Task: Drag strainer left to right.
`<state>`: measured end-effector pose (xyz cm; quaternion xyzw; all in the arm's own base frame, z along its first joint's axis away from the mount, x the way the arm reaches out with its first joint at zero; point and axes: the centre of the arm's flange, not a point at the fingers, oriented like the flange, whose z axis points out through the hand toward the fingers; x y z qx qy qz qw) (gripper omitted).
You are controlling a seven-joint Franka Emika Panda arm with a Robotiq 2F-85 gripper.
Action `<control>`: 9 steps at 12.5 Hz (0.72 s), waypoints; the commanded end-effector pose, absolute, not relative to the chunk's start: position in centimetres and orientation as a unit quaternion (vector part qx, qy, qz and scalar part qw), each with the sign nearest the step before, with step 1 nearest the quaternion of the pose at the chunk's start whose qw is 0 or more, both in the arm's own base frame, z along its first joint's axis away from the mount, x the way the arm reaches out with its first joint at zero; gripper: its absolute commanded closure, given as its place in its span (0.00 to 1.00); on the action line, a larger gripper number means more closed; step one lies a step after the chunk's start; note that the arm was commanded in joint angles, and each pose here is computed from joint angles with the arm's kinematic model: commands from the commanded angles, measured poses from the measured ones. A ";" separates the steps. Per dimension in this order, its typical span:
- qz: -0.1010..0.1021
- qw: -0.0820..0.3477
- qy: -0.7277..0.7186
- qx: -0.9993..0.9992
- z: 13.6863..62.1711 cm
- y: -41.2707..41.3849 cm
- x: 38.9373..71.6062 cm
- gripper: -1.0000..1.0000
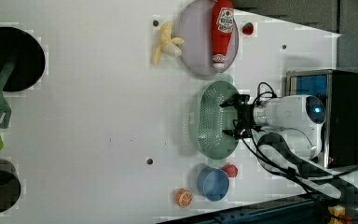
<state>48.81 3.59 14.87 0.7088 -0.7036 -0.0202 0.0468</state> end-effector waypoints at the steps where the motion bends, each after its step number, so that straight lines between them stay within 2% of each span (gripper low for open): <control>1: -0.012 0.050 -0.689 0.723 15.8 -1.0 49.0 0.00; 9: -0.004 0.060 -0.699 0.713 15.9 -6.6 48.7 0.00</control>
